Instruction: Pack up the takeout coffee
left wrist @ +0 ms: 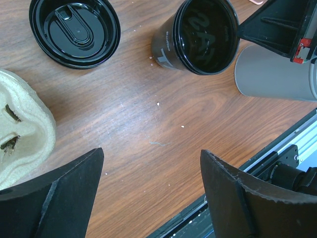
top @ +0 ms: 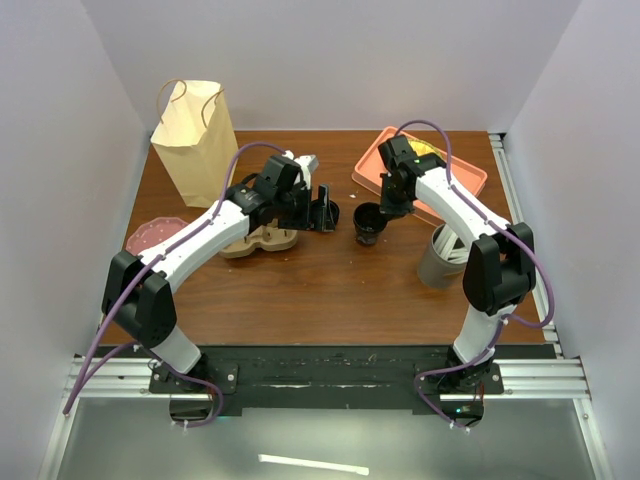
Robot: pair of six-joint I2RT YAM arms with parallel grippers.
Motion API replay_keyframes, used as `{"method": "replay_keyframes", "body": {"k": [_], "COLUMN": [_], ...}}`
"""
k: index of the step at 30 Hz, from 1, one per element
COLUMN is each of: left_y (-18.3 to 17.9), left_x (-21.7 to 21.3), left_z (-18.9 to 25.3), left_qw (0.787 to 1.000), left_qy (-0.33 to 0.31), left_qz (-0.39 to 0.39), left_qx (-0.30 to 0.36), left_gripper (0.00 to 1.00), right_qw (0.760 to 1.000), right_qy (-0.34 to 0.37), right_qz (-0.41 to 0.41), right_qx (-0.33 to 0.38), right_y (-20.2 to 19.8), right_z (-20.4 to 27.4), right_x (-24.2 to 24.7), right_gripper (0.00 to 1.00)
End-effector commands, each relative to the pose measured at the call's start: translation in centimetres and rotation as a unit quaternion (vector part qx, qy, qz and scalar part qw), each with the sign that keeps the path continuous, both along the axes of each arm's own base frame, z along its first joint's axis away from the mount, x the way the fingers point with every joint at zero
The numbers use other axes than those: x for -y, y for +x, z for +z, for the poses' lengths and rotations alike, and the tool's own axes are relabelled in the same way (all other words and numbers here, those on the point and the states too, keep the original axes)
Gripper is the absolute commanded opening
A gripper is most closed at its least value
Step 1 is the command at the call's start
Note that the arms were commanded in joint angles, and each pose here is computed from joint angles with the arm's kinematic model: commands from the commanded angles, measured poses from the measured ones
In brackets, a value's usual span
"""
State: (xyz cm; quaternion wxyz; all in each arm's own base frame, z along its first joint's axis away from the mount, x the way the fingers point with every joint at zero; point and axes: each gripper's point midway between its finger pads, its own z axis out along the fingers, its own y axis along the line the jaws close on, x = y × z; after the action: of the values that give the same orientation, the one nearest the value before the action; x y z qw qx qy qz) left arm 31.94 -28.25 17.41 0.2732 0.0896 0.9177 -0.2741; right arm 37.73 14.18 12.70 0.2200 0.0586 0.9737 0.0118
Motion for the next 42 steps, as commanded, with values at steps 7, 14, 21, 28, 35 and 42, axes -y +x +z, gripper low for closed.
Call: {"method": "replay_keyframes", "body": {"k": [7,14,21,28,35,42], "left_y": [0.5,0.5,0.5,0.7,0.8,1.7], "left_x": [0.2,0.1,0.1,0.2,0.3,-1.1], "left_z": [0.5,0.6,0.4,0.2,0.0,-0.1], "left_qw": [1.0,1.0,1.0,1.0,1.0,0.999], "left_qy": [-0.007,-0.007,-0.005,-0.003,-0.002,0.014], "left_qz": [-0.008,-0.009,-0.009,-0.008,-0.009,0.024], "left_qx": [0.019,0.019,0.018,0.015,0.013,0.023], "left_gripper": [0.83,0.83,0.83,0.83,0.83,0.81], "right_qw": [0.998,0.996,0.996,0.995,0.994,0.984], "right_qy": [0.036,0.069,0.077,0.083,0.085,0.071], "right_qz": [0.004,0.001,-0.002,-0.008,0.011,0.145], "right_qx": [0.045,0.047,0.052,0.057,0.061,0.078], "right_y": [1.2,1.1,1.0,0.6,0.9,1.3], "right_z": [3.2,3.1,3.4,3.4,3.6,5.6], "right_x": [-1.0,-1.5,-1.2,-0.9,-1.1,-3.5], "right_gripper": [0.0,0.0,0.0,0.0,0.0,0.26]}}
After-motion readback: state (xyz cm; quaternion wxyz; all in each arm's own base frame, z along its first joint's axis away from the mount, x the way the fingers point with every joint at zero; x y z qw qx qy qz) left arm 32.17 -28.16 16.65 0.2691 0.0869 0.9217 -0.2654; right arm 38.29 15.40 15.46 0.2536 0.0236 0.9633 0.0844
